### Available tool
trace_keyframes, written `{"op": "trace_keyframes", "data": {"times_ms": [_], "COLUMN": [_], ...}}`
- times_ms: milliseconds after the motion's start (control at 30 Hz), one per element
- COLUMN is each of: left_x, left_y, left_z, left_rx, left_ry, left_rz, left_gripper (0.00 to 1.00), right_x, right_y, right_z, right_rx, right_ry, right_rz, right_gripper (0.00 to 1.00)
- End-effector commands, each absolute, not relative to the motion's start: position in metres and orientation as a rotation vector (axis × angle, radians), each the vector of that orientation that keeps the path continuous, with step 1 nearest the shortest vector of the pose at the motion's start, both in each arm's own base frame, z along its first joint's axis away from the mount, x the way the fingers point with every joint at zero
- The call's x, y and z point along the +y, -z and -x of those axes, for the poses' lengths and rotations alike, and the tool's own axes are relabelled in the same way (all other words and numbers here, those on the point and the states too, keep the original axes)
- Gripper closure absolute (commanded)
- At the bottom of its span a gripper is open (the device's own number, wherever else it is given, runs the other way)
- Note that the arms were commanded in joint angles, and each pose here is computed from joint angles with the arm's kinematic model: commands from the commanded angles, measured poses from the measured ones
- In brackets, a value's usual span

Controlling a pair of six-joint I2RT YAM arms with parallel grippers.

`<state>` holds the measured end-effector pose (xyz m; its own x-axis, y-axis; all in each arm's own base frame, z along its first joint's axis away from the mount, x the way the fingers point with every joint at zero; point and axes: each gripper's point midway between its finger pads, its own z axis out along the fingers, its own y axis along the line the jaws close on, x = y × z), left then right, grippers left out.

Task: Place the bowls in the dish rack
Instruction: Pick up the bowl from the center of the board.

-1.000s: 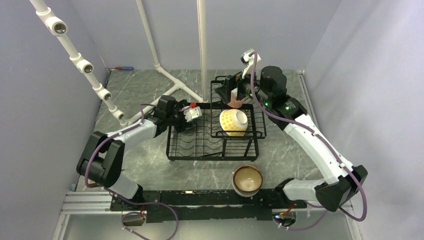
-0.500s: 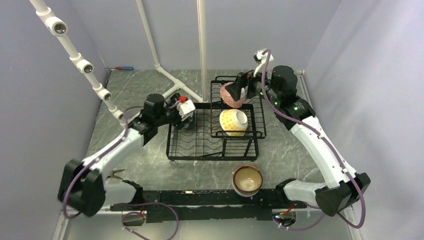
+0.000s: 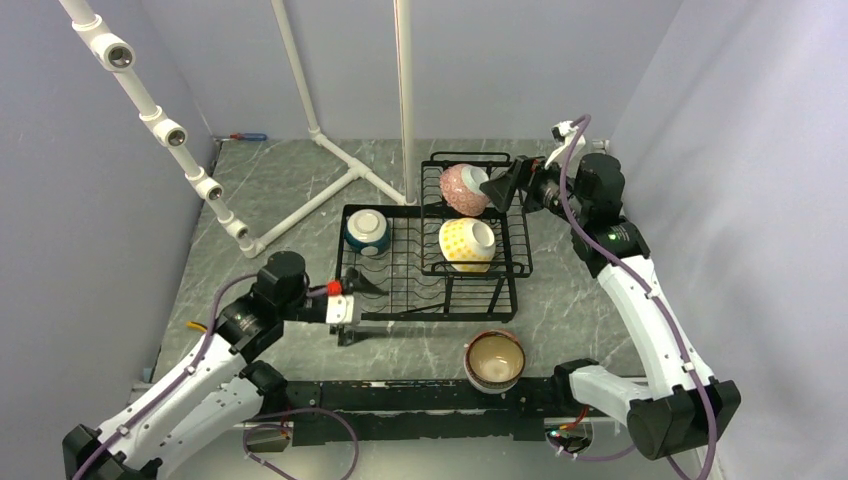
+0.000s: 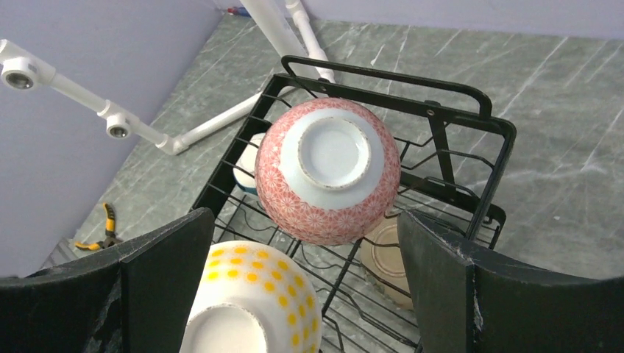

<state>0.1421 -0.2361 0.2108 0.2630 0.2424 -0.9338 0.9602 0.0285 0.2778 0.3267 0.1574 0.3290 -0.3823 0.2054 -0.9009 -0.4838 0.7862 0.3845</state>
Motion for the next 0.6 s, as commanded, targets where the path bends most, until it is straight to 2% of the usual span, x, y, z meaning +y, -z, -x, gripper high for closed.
{"op": "trace_keyframes", "data": {"times_ms": [0, 167, 300, 567], "left_x": [-0.246, -0.276, -0.315, -0.386], "left_y": [-0.193, -0.176, -0.164, -0.182], "left_z": [-0.088, -0.069, -0.068, -0.064], "left_rx": [1.072, 0.981, 0.937, 0.978], "left_ry": [1.026, 1.003, 0.847, 0.779], "left_rz": [-1.624, -1.788, -1.917, -1.906], "left_gripper": [0.22, 0.22, 0.26, 0.3], "right_x": [0.155, 0.147, 0.144, 0.143], "right_y": [-0.348, -0.344, -0.344, -0.344], "right_z": [-0.323, -0.324, -0.325, -0.32], "right_rx": [1.749, 1.757, 1.76, 1.77], "right_ry": [-0.804, -0.784, -0.776, -0.77], "right_rz": [0.194, 0.171, 0.168, 0.18], "right_gripper": [0.0, 0.0, 0.0, 0.0]}}
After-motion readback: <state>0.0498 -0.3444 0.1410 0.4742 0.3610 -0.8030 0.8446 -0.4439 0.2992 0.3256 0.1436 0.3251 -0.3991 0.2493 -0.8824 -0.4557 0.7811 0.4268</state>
